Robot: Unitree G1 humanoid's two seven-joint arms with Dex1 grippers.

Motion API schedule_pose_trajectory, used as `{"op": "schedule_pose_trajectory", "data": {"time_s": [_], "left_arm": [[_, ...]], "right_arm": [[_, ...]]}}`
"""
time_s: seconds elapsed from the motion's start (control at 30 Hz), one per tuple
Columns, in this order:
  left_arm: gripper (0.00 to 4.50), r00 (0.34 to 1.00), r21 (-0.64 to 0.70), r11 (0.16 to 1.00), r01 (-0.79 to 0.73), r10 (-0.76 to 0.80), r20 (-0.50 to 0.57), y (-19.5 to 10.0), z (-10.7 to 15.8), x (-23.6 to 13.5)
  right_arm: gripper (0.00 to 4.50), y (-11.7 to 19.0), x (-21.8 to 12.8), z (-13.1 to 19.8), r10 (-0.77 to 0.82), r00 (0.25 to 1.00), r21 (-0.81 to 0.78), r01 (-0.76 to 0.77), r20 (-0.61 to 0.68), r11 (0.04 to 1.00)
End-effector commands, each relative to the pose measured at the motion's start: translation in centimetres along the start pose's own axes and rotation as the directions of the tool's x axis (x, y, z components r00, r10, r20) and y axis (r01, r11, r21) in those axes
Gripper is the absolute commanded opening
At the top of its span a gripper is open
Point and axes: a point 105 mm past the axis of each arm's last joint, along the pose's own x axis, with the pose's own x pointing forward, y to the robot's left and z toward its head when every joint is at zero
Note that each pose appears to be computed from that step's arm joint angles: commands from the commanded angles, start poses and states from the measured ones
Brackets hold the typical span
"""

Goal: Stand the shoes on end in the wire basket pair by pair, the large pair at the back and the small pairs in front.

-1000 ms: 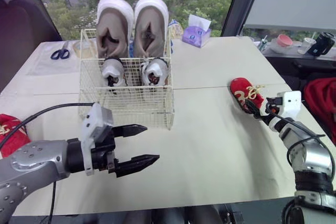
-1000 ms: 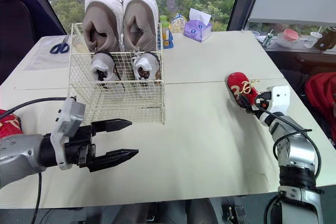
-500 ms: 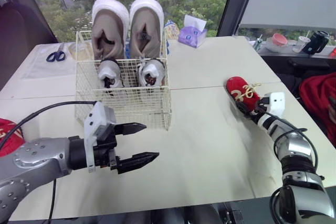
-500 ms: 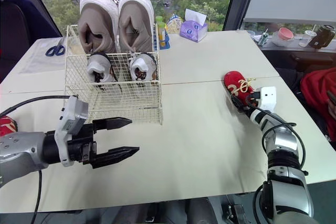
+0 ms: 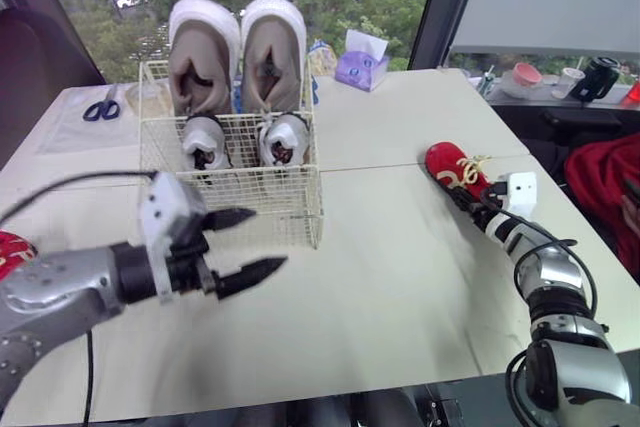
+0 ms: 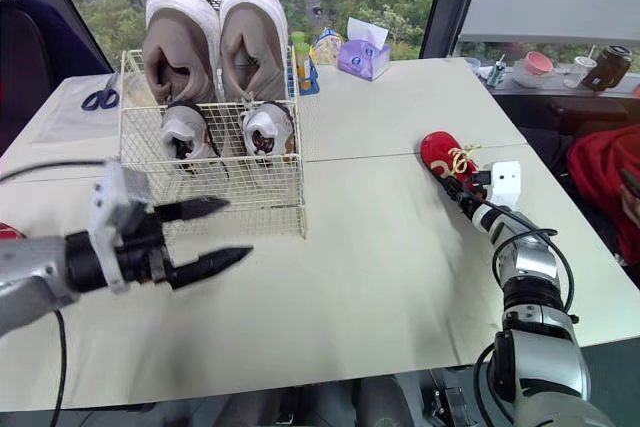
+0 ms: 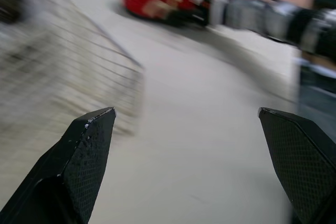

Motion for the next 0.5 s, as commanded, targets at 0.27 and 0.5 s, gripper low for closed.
{"op": "schedule_pose_trajectory", "data": {"time_s": [0.27, 0.5], "left_arm": [[4.5, 0.885, -0.215, 0.955, 0.206, -0.087, 0.458, 6.2, 11.5, -3.0], [4.5, 0.789, -0.163, 0.915, 0.37, -0.217, 0.575, 8.3, 17.2, -1.4]], "right_arm": [[1.7, 9.7, -7.8, 29.8, 0.475, 0.719, -0.585, -0.118, 0.507, 0.803], [1.7, 18.2, -11.3, 31.3, 0.757, 0.554, -0.822, -0.21, 0.346, 0.53]]}}
